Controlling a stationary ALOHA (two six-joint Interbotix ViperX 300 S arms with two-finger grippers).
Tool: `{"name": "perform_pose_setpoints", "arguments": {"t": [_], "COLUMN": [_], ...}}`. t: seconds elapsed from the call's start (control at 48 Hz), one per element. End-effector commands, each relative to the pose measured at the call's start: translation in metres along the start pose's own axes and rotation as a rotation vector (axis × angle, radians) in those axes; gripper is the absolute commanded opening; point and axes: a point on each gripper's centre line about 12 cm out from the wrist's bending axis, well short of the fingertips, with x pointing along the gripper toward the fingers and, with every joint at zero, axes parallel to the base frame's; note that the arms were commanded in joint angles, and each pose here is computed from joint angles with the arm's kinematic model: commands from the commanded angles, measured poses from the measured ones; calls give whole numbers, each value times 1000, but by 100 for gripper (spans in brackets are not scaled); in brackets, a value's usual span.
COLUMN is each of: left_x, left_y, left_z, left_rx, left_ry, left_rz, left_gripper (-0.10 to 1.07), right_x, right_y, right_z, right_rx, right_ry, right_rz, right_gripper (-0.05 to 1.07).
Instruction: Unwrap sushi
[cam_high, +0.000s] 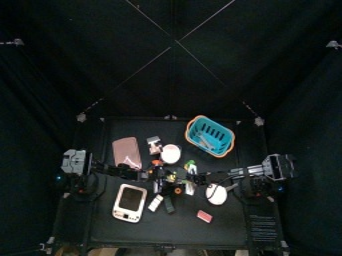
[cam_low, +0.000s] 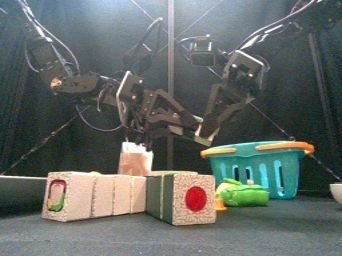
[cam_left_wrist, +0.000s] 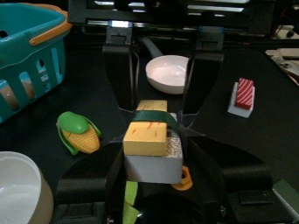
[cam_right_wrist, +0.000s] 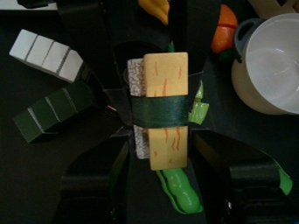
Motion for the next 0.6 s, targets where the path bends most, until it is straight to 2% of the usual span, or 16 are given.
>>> {"name": "perform_pose_setpoints", "arguments": {"t": [0.0, 0.229, 0.583], "left_x": [3, 0, -3], "left_y": [2, 2, 1], "left_z": [11, 16, 14], "left_rx": [-4, -2, -3], "left_ry": [-35, -46, -41], "left_rz": [6, 6, 4], "left_gripper": [74, 74, 74], "right_x": [-7, -7, -6], "right_y": [3, 2, 2], "right_z": [13, 12, 10], "right_rx": [7, 8, 8], "right_ry": [-42, -34, -28], "right_rz": [10, 8, 4], "right_gripper": [70, 70, 70]}}
